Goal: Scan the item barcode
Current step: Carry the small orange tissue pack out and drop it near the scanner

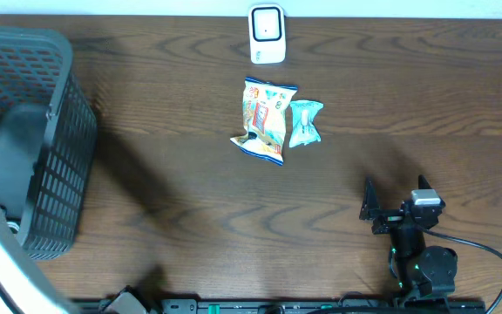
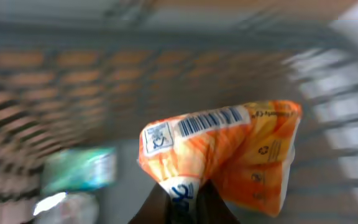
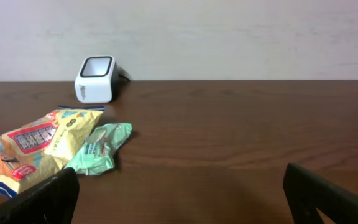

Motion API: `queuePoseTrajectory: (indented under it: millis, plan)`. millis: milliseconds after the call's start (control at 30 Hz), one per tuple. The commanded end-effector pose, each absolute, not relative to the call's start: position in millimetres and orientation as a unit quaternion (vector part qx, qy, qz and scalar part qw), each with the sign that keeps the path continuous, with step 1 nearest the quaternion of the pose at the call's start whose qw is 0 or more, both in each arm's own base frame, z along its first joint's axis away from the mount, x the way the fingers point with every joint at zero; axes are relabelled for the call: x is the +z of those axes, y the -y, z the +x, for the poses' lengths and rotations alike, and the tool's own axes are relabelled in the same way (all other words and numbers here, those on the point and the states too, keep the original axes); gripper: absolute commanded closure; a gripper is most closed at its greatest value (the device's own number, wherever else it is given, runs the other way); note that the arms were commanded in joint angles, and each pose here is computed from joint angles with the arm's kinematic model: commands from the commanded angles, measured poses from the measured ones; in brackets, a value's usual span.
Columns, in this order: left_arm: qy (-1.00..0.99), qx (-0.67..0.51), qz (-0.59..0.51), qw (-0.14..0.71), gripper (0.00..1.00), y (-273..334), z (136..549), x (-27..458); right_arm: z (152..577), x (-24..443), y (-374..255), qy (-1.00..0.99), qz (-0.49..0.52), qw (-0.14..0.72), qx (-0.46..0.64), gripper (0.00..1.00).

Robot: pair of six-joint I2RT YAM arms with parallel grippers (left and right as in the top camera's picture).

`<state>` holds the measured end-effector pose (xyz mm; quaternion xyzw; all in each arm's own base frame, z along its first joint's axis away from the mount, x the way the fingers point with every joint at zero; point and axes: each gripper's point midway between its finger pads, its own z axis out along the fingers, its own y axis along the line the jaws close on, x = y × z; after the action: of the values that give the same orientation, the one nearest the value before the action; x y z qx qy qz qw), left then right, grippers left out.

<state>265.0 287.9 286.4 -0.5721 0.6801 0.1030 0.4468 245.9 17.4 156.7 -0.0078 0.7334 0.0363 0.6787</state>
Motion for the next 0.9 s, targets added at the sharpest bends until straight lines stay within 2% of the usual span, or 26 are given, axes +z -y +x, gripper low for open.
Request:
queuePoseTrajectory:
  millis: [0,133,300,533,867]
  plan:
    - [-0.683,-0.064,-0.511,0.518,0.93,-234,303,332,246,157,-15,-0.733,0.0,0.679,0.036,0.01]
    - [-0.709,-0.184,-0.402,0.55,0.93,-163,341,367,246,157,-15,-0.733,0.0,0.679,0.036,0.01]
    - [-0.764,-0.218,-0.301,0.527,0.93,-85,377,358,246,157,-15,-0.733,0.0,0.679,0.036,0.01]
    - [-0.835,-0.21,-0.223,0.456,0.92,4,421,299,246,157,-15,-0.733,0.0,0.679,0.036,0.01]
    - [-0.915,-0.129,-0.158,0.349,0.92,83,461,166,246,157,-15,-0.733,0.0,0.679,0.036,0.01]
